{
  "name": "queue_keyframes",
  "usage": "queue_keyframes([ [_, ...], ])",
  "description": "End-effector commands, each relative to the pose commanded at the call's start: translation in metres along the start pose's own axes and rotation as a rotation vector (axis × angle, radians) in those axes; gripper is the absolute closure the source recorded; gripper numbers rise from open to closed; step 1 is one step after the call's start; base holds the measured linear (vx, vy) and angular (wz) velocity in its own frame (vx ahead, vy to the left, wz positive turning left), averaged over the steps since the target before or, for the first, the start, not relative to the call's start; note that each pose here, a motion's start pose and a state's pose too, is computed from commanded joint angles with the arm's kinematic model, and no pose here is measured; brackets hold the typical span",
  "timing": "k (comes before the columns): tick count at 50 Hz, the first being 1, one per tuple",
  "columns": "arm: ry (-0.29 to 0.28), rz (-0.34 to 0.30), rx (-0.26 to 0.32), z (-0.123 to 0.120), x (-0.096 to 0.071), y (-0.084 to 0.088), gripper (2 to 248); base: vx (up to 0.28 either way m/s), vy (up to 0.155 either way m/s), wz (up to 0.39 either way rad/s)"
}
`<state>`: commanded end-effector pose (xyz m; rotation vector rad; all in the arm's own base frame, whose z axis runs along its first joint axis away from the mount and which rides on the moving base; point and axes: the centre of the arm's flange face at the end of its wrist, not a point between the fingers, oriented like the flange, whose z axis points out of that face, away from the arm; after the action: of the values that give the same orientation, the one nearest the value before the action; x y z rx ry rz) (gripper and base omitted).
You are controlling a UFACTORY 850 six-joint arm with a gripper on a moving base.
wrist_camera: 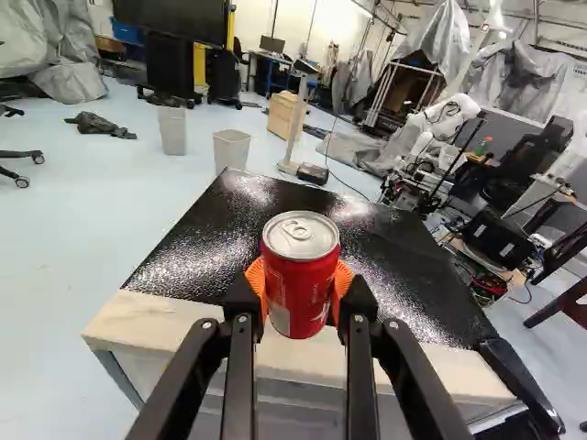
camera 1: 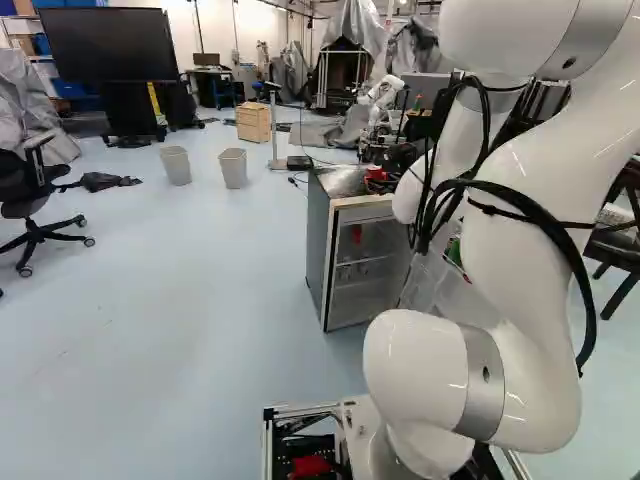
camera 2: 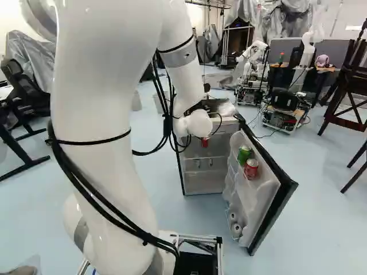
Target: Grab a drink from the fridge
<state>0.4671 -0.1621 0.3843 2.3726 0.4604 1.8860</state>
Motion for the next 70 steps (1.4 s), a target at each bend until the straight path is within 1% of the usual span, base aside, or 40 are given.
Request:
queue_keyframes([
  [12, 0.008, -0.007, 0.013, 0.014, 0.002, 0.000, 158, 0.000, 0.000, 0.000],
  [28, 0.010, -0.006, 0.015, 0.016, 0.003, 0.000, 158, 0.000, 0.000, 0.000],
  [33, 0.010, 0.024, 0.015, 0.016, 0.003, 0.000, 158, 0.000, 0.000, 0.000],
  [45, 0.009, 0.140, 0.016, 0.016, 0.003, 0.000, 158, 0.000, 0.000, 0.000],
  [49, 0.009, 0.165, 0.016, 0.016, 0.003, 0.000, 158, 0.000, 0.000, 0.000],
  [57, 0.007, 0.179, 0.016, 0.016, 0.002, 0.000, 158, 0.000, 0.000, 0.000],
  [70, -0.006, 0.190, 0.020, 0.019, -0.006, -0.002, 158, 0.000, 0.000, 0.000],
])
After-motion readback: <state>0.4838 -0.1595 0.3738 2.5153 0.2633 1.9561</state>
